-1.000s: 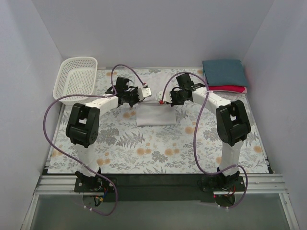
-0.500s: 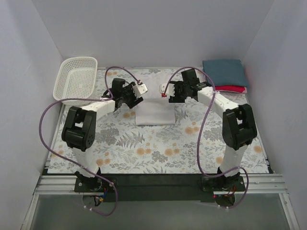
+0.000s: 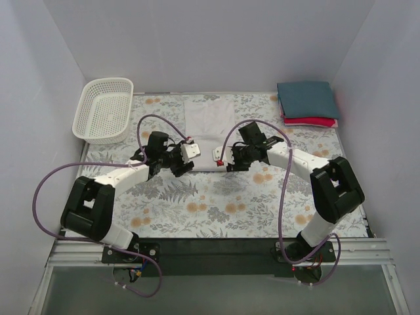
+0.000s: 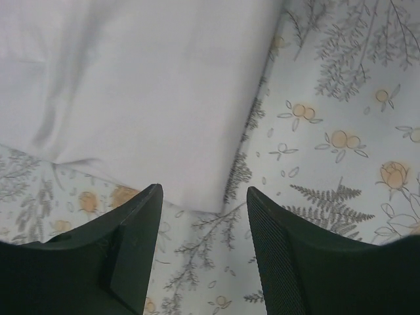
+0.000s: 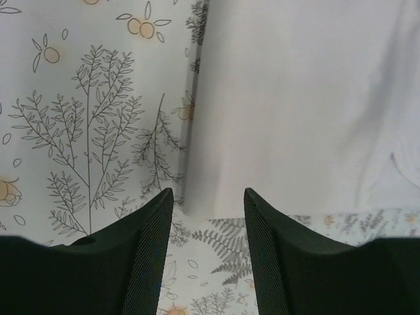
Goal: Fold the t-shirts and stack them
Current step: Fold the tshirt
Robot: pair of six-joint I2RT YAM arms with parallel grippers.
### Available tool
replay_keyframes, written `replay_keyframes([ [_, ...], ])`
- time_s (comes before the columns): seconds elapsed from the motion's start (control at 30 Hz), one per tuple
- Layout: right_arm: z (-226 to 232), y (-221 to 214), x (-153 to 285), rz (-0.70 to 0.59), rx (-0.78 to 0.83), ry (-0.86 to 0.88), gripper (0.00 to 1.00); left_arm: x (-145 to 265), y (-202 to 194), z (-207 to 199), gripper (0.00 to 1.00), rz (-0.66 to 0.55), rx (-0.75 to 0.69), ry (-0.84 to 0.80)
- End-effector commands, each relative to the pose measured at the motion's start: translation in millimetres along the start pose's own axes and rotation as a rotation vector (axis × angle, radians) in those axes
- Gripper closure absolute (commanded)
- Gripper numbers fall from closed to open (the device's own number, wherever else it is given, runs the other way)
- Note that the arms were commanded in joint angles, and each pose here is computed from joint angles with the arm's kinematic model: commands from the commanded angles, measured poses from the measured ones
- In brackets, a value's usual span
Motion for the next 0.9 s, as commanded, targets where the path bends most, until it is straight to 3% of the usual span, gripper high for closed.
replay_keyframes([
  [0.0, 6, -6, -15, 0.002, -0.022, 0.014, 0.46, -7, -9, -14, 0.46, 0.02, -0.054, -0.025],
  [0.3, 20, -28, -43, 0.057, -0.039, 0.063, 0.47, -32, -34, -21, 0.45, 0.088, -0.1, 0.006],
  [0.43, 24, -35, -49, 0.085, -0.037, 0.068, 0.58, -38, -43, -20, 0.51, 0.112, -0.124, 0.011],
  [0.5, 27, -39, -51, 0.098, -0.041, 0.068, 0.64, -40, -47, -21, 0.61, 0.125, -0.131, 0.003],
  [0.6, 25, -40, -50, 0.114, -0.054, 0.059, 0.84, -40, -46, -20, 0.79, 0.125, -0.134, -0.001],
  [0.63, 24, -38, -48, 0.116, -0.06, 0.053, 0.96, -38, -42, -20, 0.83, 0.121, -0.131, -0.004],
  [0.73, 18, -26, -35, 0.098, -0.071, 0.035, 0.99, -26, -27, -24, 0.98, 0.091, -0.121, -0.051],
  [0.87, 18, -2, -1, 0.065, -0.115, 0.057, 0.99, -3, 2, -30, 1.0, 0.05, -0.081, -0.118],
])
Point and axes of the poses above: each gripper's point midway between its finger pads, its own x axis back along the fingers, its own z axis along the line the jaws close on, y = z × x, the point moved 7 cm from there along x, back along the fingers, and after that the axes turned 1 degree about -x, right-handed, at the moved point
